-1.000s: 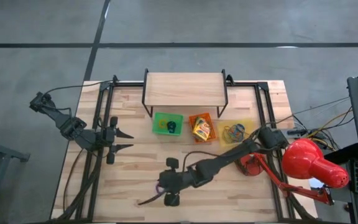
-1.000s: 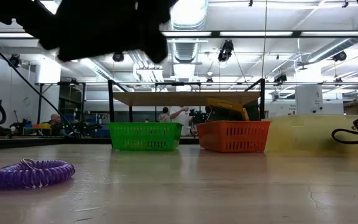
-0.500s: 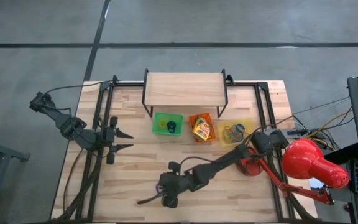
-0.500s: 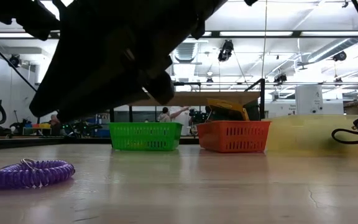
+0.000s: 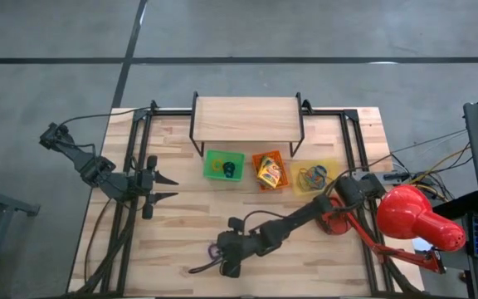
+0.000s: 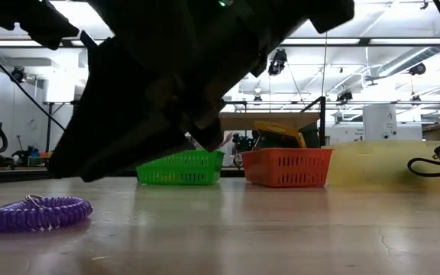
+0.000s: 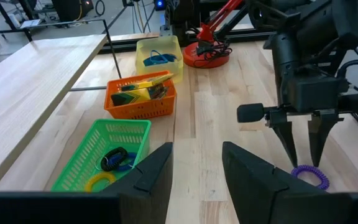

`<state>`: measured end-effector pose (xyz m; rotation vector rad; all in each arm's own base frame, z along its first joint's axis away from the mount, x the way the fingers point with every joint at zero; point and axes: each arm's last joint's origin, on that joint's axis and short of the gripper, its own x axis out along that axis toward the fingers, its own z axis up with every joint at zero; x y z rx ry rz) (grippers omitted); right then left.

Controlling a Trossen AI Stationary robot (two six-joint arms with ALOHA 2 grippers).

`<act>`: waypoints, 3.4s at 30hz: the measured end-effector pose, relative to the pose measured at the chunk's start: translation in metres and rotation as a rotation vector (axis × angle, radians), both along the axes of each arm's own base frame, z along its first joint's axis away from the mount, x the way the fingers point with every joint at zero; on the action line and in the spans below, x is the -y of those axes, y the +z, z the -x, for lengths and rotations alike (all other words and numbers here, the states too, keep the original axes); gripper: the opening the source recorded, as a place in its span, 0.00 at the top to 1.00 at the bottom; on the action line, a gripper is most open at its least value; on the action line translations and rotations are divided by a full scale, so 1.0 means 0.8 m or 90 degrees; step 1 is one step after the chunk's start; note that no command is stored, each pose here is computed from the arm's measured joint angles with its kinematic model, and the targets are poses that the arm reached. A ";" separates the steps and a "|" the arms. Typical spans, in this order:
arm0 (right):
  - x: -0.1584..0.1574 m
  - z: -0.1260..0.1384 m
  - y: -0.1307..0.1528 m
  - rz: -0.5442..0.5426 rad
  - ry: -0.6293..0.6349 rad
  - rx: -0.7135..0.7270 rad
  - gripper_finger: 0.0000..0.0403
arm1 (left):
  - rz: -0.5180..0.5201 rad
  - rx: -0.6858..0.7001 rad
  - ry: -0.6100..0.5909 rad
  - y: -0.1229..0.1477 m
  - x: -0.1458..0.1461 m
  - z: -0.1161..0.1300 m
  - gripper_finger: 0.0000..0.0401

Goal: Pick & Place Office Desk Supplies
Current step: Put the purple spring rubber band into the green bin

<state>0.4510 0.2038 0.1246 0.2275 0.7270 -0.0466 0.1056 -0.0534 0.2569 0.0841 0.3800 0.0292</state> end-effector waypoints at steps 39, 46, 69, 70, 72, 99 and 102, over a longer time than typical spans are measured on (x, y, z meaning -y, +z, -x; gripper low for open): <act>-0.001 -0.003 -0.043 0.002 0.003 0.011 0.80 | 0.000 0.000 0.000 0.000 0.000 0.000 0.65; 0.000 -0.003 -0.043 0.002 0.003 0.010 0.87 | 0.000 0.000 0.000 0.000 0.000 0.000 0.65; 0.001 -0.003 -0.030 0.000 -0.001 0.021 0.89 | 0.000 0.000 0.000 0.000 0.000 0.000 0.65; 0.001 -0.002 -0.027 0.002 -0.003 0.023 0.89 | 0.000 0.000 0.000 0.000 0.000 0.000 0.65; 0.001 -0.002 -0.015 0.000 -0.005 0.035 0.89 | 0.000 0.000 0.000 0.000 0.000 0.000 0.65; 0.053 0.007 0.086 0.157 -0.029 0.055 0.89 | 0.000 0.000 0.000 0.000 0.000 0.000 0.65; 0.069 0.007 0.093 0.184 -0.026 0.040 0.89 | 0.000 0.000 0.000 0.000 0.000 0.000 0.65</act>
